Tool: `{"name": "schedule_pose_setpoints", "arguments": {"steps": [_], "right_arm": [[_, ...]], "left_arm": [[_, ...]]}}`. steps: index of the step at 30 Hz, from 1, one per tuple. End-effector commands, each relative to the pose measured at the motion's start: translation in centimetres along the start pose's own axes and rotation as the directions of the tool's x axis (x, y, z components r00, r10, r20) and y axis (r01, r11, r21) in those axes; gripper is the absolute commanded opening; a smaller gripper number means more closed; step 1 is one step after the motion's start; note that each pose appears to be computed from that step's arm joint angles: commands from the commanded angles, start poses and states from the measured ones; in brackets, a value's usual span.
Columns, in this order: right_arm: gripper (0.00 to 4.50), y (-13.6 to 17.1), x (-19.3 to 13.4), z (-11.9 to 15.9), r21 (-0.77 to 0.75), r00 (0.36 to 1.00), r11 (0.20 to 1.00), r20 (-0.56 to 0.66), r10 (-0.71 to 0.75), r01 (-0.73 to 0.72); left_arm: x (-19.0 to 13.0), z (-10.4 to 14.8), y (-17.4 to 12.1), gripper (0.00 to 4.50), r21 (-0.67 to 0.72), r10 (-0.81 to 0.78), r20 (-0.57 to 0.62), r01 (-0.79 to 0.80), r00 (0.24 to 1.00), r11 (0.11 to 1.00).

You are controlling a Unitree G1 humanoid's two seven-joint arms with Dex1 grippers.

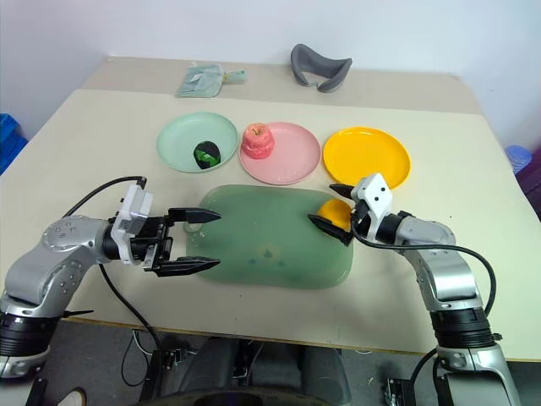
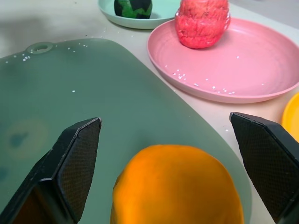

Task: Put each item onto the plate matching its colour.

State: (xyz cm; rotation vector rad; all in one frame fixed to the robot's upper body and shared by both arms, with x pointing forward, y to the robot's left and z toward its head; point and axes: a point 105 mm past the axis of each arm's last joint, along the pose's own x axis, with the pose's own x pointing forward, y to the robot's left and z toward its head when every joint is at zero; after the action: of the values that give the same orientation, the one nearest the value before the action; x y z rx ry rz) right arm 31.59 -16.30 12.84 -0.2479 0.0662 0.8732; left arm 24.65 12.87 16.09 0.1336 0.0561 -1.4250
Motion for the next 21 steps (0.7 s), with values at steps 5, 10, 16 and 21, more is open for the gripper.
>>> {"name": "schedule_pose_setpoints", "arguments": {"steps": [5, 10, 16, 21], "right_arm": [[4.49, 0.3, -0.2, -0.7, 0.006, 1.000, 1.000, -0.024, 0.011, -0.010], [4.49, 0.2, -0.4, -1.4, 0.020, 0.999, 1.000, -0.038, 0.014, -0.013], [2.86, -0.1, -0.2, -0.8, 0.004, 1.000, 1.000, -0.003, 0.002, -0.002], [2.86, -1.2, 0.9, 2.0, -0.029, 0.995, 0.999, 0.097, -0.016, 0.019]], "left_arm": [[0.0, 0.8, -0.4, 4.50, 0.030, -0.007, 0.017, 0.006, 1.000, 1.000], [0.0, 0.8, -0.4, 4.50, 0.030, -0.004, 0.016, 0.003, 1.000, 1.000], [-0.1, 0.7, -0.4, 4.50, 0.028, 0.009, 0.019, -0.009, 1.000, 1.000], [-0.2, 0.9, -0.2, 4.50, 0.018, 0.046, 0.040, -0.047, 0.998, 0.999]]}}
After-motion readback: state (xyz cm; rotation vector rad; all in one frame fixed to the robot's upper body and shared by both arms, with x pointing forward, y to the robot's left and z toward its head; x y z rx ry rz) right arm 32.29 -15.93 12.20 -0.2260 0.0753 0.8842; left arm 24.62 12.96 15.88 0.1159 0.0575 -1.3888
